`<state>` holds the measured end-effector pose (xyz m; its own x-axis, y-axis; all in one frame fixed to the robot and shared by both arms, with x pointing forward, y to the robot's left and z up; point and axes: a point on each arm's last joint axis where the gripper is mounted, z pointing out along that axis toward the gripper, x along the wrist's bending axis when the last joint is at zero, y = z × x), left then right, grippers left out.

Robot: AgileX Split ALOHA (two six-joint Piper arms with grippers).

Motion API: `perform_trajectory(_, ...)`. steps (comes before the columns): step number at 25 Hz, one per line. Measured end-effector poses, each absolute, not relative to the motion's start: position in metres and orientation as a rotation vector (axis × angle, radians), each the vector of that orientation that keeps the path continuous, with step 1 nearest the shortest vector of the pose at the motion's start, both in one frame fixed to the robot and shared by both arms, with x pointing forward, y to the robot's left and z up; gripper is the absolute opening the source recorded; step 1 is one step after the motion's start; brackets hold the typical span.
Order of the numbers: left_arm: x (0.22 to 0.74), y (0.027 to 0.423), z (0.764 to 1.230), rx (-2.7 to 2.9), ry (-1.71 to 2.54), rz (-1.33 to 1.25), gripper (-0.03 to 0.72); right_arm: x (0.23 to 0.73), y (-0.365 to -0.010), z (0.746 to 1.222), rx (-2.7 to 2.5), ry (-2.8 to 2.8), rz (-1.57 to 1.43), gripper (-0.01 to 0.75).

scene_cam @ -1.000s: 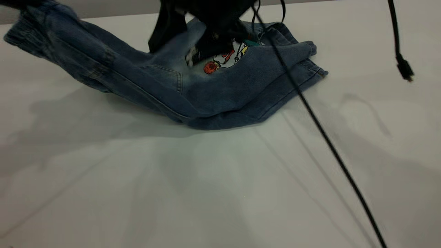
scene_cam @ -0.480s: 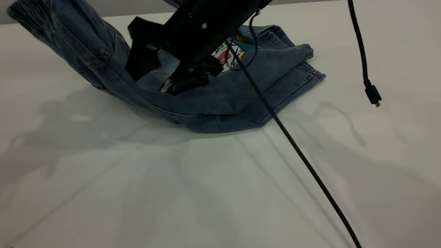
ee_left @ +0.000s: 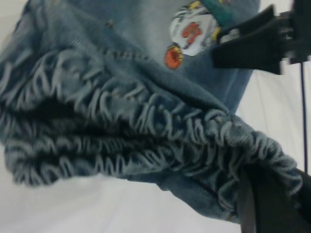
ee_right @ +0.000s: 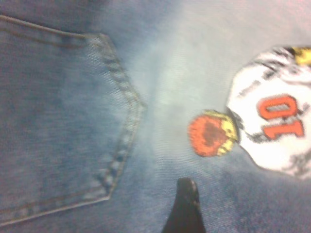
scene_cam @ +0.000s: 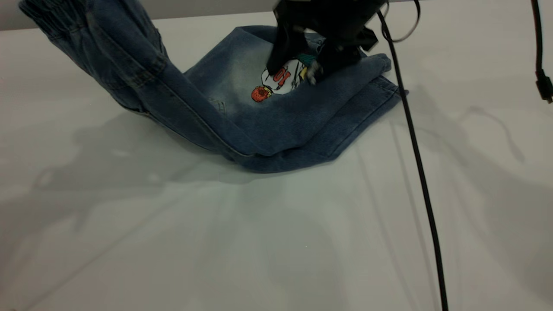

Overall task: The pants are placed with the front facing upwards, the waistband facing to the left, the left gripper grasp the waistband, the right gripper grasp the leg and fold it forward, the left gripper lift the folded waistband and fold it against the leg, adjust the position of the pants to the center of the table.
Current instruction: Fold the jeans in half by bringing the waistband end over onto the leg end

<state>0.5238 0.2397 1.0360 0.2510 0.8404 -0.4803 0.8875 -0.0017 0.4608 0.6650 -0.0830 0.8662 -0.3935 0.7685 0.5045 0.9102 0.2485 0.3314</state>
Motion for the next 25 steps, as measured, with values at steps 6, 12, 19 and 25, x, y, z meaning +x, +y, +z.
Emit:
perform_trajectory(6,0.530,0.223,1.057,1.847,1.477,-0.045,0.085,0.652,-0.068,0.833,-1.526,-2.284,-0.743,0.514)
perform_trajectory(12,0.538,0.219,1.070,1.824,1.441,0.003,0.085,0.647,-0.061,0.846,-1.482,-2.284,-0.756,0.499)
perform_trajectory(19,0.540,0.219,1.071,1.810,1.442,0.012,0.085,0.663,-0.084,0.903,-1.503,-2.356,-0.912,0.458)
perform_trajectory(25,0.552,0.193,1.059,1.847,1.398,0.032,0.085,0.677,-0.126,0.969,-1.603,-2.342,-1.125,0.456)
